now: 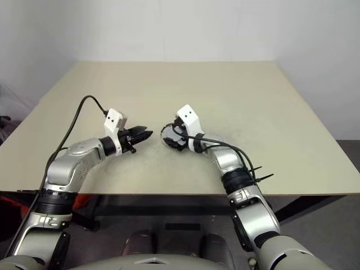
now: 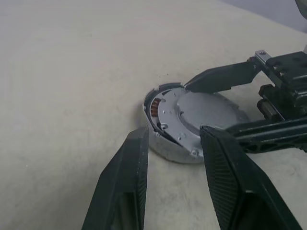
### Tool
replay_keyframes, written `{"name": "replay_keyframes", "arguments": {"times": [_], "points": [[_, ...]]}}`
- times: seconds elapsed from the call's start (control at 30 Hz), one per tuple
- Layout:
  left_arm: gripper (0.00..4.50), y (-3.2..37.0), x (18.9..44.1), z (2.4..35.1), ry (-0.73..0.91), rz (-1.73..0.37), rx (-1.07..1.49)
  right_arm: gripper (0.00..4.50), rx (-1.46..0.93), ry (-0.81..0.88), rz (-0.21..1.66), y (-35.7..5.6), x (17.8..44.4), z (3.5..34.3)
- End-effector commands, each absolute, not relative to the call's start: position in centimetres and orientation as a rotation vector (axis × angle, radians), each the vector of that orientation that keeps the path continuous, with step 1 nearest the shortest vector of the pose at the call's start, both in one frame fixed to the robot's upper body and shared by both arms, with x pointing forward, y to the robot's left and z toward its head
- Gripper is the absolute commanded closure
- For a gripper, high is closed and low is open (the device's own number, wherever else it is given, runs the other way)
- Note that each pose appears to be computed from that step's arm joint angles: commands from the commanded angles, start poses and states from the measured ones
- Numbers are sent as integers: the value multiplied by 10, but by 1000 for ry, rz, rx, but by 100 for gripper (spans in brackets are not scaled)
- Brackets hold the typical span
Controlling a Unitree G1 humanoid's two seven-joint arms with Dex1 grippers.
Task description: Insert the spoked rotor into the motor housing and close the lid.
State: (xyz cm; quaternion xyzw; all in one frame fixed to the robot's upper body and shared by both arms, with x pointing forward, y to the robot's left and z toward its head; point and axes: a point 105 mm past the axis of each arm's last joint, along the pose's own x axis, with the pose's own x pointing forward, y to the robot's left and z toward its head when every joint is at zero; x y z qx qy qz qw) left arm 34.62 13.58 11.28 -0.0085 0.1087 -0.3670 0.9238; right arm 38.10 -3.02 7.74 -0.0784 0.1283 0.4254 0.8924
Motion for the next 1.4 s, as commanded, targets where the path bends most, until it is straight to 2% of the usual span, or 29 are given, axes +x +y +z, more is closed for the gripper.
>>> {"name": "replay_keyframes", "arguments": {"times": [0.03,0.2,0.33,0.57,1.07,1.4], "points": [[273,137,346,129,166,-760,3,4,-169,260,873,-29,386,79],[273,141,344,128,170,-747,7,154,-171,257,855,-31,389,79],[273,145,344,126,176,-731,6,154,-173,226,857,-30,391,90],[273,147,341,123,188,-724,6,154,0,209,857,-19,399,123],[273,151,339,121,202,-706,27,154,-139,248,826,-15,404,89],[273,150,338,120,202,-701,28,154,-140,241,782,-18,411,87]]}}
